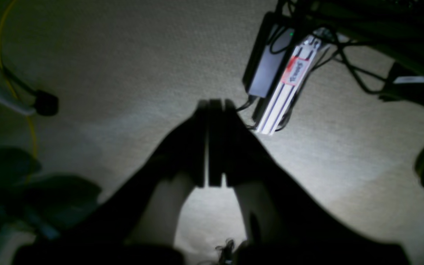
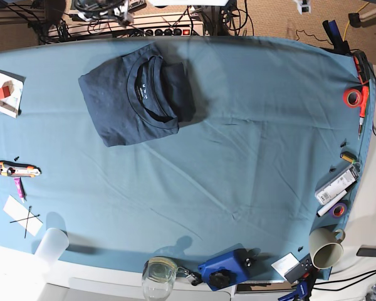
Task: Fold the T-shirt properly
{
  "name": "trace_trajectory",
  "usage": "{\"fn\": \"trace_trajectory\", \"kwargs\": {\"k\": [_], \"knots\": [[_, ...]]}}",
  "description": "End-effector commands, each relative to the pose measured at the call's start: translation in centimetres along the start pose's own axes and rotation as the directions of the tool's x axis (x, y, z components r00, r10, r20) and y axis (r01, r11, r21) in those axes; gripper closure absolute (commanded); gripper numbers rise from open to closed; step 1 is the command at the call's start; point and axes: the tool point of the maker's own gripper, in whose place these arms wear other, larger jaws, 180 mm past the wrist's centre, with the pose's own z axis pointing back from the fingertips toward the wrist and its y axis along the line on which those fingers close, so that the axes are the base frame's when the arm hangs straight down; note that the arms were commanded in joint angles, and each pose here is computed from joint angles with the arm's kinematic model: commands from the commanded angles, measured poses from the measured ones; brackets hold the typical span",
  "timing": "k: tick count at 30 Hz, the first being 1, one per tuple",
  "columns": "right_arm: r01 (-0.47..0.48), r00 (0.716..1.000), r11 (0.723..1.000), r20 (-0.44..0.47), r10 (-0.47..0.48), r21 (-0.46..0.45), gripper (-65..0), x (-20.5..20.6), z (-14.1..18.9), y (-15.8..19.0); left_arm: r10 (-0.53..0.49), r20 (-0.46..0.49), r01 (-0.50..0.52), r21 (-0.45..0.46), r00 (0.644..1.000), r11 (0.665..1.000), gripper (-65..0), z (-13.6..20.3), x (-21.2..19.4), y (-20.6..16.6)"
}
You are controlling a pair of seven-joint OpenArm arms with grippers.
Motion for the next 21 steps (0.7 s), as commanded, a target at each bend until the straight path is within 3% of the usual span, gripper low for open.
{"fn": "trace_trajectory", "kwargs": {"k": [1, 10, 21], "knots": [[0.004, 1.000, 1.000, 0.010, -0.003, -0.016, 0.0, 0.2, -0.1, -0.4, 0.000, 0.000, 0.000, 0.003, 1.000, 1.000, 0.0, -0.1, -0.1, 0.2], [0.073, 0.987, 0.993, 0.151, -0.059, -0.091, 0.0, 3.0, -0.9, -2.1, 0.018, 0.036, -0.018, -0.008, 0.999, 1.000, 0.0, -0.8, 1.0, -0.6], [0.078, 0.991, 0.993, 0.120, -0.066, -0.092, 0.0, 2.1, -1.0, -2.0, 0.018, 0.038, -0.018, -0.008, 0.999, 1.000, 0.0, -0.8, 1.0, -0.6]]}}
